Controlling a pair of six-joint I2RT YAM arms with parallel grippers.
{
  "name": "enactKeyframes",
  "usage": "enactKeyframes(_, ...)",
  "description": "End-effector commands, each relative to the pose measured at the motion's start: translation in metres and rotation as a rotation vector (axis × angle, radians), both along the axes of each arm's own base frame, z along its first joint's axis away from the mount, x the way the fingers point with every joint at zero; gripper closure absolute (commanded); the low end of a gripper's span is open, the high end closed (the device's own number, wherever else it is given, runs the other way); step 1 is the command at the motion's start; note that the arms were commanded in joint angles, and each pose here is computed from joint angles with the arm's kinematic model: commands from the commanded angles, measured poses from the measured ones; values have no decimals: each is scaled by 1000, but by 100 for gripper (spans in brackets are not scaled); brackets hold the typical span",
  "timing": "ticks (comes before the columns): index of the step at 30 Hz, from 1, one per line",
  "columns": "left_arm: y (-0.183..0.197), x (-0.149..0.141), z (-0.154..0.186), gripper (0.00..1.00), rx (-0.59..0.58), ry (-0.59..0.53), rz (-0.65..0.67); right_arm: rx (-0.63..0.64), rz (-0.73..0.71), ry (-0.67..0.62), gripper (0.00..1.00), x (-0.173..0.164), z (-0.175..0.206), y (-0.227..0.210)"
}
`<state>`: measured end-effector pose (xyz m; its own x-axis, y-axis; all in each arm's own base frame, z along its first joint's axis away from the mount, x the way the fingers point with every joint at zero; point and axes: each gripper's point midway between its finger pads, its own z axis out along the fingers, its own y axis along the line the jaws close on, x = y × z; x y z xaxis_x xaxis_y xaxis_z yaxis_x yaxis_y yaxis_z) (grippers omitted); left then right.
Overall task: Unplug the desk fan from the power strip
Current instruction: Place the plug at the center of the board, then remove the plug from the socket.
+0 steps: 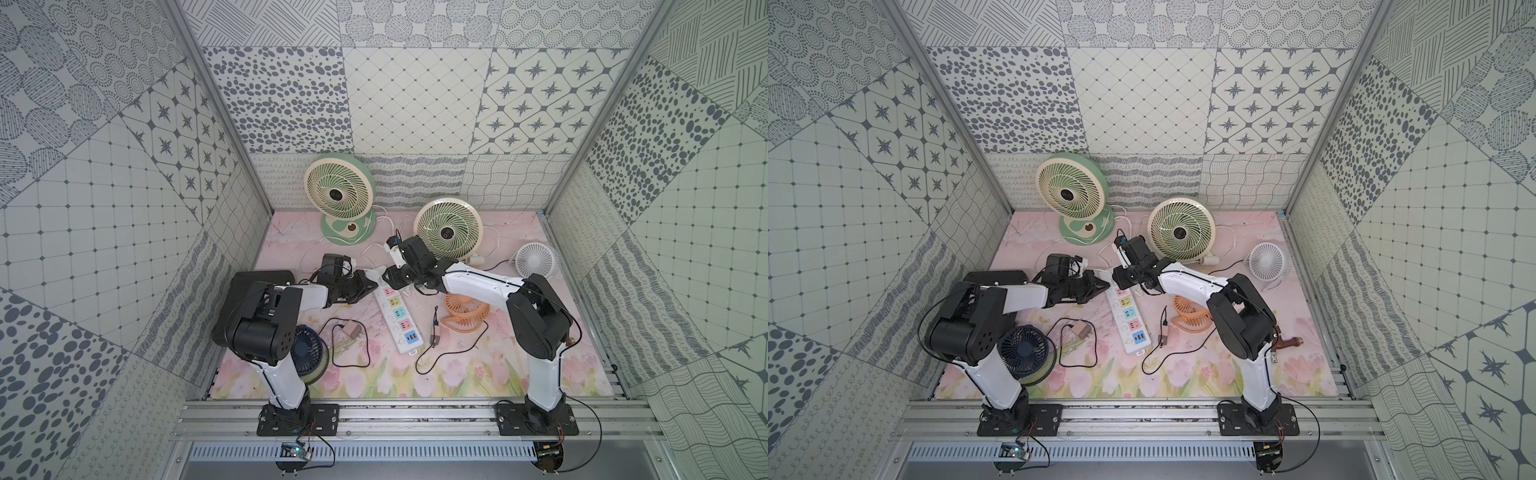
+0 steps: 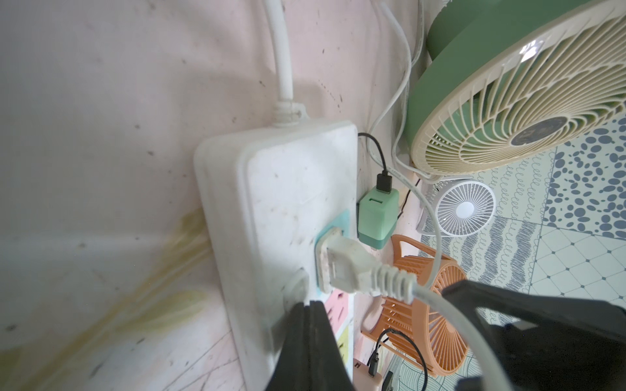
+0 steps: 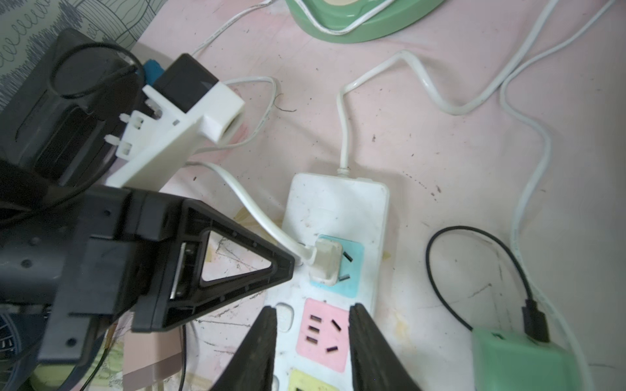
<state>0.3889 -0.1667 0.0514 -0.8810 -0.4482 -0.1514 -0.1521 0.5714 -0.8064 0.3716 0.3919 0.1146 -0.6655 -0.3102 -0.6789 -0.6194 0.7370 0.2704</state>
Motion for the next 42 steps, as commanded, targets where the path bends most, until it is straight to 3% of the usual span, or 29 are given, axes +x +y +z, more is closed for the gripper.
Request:
enactKeyframes(1,5,-7,-12,100,32,40,7,1,76,-69,59,-5,3,19)
enactKeyframes(8,4,-6,-13,100,29,44,6,-81,-45,-152,54,14,-8,18)
enactKeyframes(19,4,-6,-16,100,28,50,8,-92,-139,-169,60,34,-27,25)
enactKeyframes(27,4,-6,-16,100,26,54,7,-95,-140,-165,69,39,-34,30)
enactKeyframes(32,4,-6,-18,100,26,60,10,-107,-141,-175,82,39,-34,30)
enactKeyframes(40,6,-6,-26,100,44,90,21,-182,-119,-332,93,25,-17,39)
enactKeyframes(42,6,-7,-28,100,45,98,20,-141,-151,-309,95,30,-14,32)
